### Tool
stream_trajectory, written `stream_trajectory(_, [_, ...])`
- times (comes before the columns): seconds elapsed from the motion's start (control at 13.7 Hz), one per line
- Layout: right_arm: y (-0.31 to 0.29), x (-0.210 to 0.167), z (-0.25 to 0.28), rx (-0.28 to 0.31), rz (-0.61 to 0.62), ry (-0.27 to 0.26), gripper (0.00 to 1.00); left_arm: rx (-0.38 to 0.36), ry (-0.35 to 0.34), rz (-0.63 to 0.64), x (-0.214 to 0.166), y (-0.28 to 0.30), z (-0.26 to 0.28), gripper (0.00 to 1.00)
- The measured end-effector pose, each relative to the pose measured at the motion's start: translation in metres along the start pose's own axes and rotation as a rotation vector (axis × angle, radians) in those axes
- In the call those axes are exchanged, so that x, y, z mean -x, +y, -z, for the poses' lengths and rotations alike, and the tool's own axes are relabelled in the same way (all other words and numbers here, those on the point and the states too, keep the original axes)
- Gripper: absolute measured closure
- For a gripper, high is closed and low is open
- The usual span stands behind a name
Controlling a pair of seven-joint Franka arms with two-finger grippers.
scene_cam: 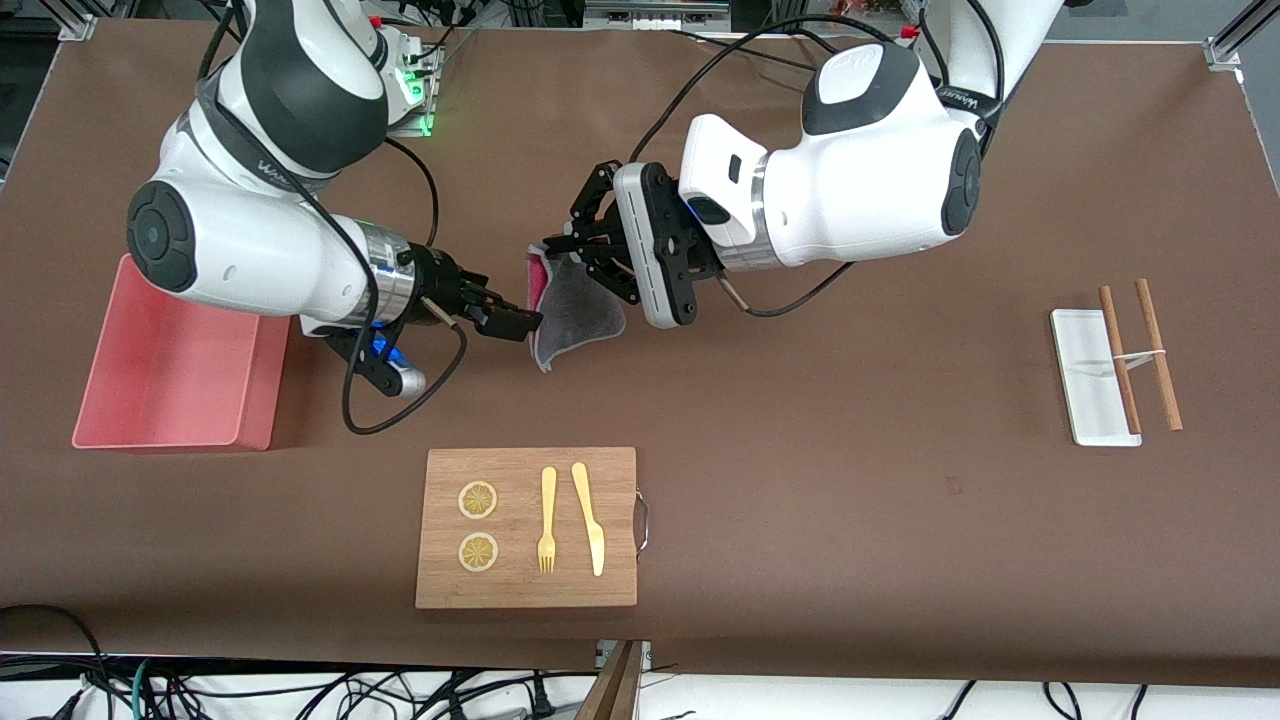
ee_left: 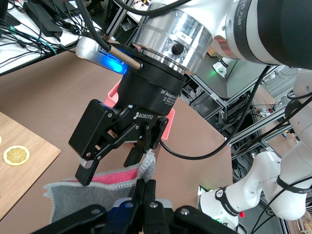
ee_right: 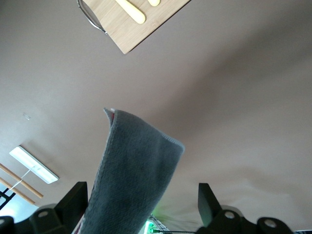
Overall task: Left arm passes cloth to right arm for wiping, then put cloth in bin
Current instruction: 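Close the right gripper on the cloth edge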
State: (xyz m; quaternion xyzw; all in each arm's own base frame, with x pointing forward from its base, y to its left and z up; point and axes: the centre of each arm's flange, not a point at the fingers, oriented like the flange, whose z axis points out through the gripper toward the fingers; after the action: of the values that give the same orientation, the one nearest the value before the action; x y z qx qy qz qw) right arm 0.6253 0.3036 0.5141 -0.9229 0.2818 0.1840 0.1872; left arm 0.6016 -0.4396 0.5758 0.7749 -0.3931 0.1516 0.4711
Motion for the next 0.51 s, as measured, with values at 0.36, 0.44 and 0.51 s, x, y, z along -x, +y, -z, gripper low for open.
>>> stream_trajectory(0.36, [0.0039,-0.0013,0.0016,0.014,0.015,-0.01,0.0,0.0,0.0,0.0,0.0,0.0,0.0,0.99])
stream_trajectory(0.44, [0.0046,-0.0006,0.0017,0.019,0.016,-0.013,0.0,0.0,0.0,0.0,0.0,0.0,0.0,0.99])
stream_trajectory(0.51, [0.0055,-0.0001,0.0015,0.025,0.016,-0.018,0.0,0.0,0.0,0.0,0.0,0.0,0.0,0.99])
